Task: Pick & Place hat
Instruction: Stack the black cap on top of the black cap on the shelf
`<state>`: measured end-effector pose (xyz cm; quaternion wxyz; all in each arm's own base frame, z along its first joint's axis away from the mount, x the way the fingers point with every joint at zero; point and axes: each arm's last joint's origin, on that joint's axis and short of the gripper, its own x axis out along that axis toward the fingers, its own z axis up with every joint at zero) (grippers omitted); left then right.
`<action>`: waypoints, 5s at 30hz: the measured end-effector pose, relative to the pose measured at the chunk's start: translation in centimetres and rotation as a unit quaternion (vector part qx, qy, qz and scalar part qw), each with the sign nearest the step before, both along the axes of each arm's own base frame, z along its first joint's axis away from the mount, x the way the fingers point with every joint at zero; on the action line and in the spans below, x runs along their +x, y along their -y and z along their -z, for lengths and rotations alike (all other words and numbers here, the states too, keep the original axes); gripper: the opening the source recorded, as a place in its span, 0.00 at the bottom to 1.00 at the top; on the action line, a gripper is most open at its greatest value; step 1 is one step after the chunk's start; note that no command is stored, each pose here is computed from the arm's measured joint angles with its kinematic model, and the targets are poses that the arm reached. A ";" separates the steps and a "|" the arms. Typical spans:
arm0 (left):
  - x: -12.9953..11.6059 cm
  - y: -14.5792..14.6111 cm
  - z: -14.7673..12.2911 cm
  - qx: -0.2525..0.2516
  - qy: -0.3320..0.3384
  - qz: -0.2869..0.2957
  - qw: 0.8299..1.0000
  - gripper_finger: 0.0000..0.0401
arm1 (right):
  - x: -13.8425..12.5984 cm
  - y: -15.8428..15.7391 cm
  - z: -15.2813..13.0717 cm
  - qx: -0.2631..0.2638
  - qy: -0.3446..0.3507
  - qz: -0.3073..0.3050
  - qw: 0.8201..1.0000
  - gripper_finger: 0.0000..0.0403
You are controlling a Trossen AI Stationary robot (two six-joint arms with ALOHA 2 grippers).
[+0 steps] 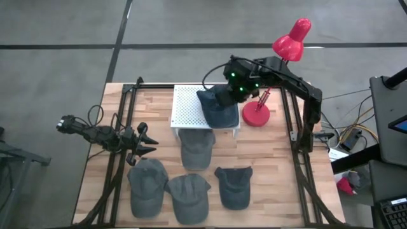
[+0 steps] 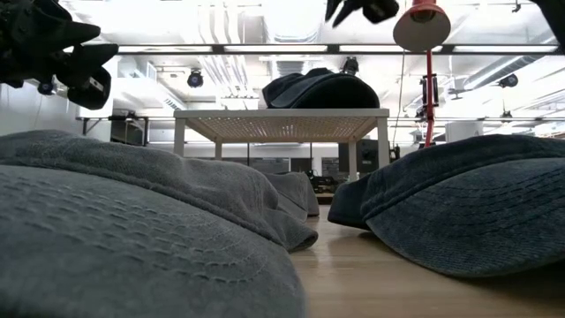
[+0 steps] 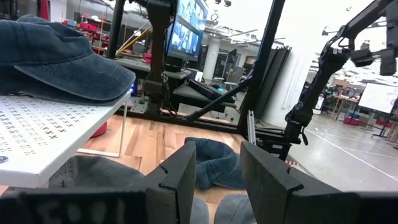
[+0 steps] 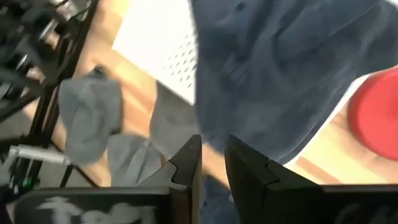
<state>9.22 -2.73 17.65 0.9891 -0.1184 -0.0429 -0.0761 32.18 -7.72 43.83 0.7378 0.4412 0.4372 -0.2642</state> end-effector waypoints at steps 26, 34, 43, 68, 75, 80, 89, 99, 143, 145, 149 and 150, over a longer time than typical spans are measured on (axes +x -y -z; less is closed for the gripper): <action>0.0 0.0 0.0 0.000 0.000 0.000 1.000 0.32 | -0.9 -20.8 3.9 0.050 -0.103 -0.179 0.977 0.14; 0.0 0.0 0.0 0.000 0.000 0.000 1.000 0.32 | -2.0 -24.0 7.6 0.062 -0.189 -0.127 0.972 0.18; 0.0 0.0 0.0 -0.007 -0.001 0.003 1.000 0.32 | -2.9 -25.1 11.6 0.051 -0.273 -0.122 0.953 0.37; 0.0 0.0 0.0 -0.075 -0.011 0.012 0.997 0.32 | -6.9 -22.5 17.6 0.037 -0.252 -0.077 0.964 0.50; 0.0 0.0 0.0 -0.033 -0.005 0.007 0.999 0.32 | -8.8 -21.2 18.8 0.111 -0.156 0.055 0.980 0.50; 0.0 0.0 0.0 0.019 0.003 0.002 1.000 0.32 | -9.5 -20.8 20.7 0.143 -0.147 0.124 0.971 0.50; 0.0 0.0 0.2 0.071 0.001 -0.002 0.997 0.32 | -8.8 -21.2 23.1 0.176 -0.140 0.176 0.958 0.50; 0.0 0.0 0.4 0.073 -0.008 -0.002 0.997 0.32 | -8.4 -21.4 24.6 0.181 -0.147 0.208 0.950 0.50; 0.2 0.1 0.5 0.076 -0.020 -0.001 0.997 0.32 | -7.5 -21.0 23.0 0.219 -0.098 0.148 0.959 0.04; 0.2 0.1 0.5 0.076 -0.020 -0.001 0.997 0.32 | -7.9 -20.7 21.2 0.231 -0.062 0.139 0.961 0.04; 0.2 0.1 0.5 0.075 -0.019 -0.001 0.997 0.32 | -8.7 -19.9 17.8 0.235 0.025 0.165 0.958 0.04; 0.2 0.1 0.5 0.075 -0.019 -0.001 0.997 0.32 | -8.9 -19.6 17.1 0.232 0.048 0.175 0.956 0.04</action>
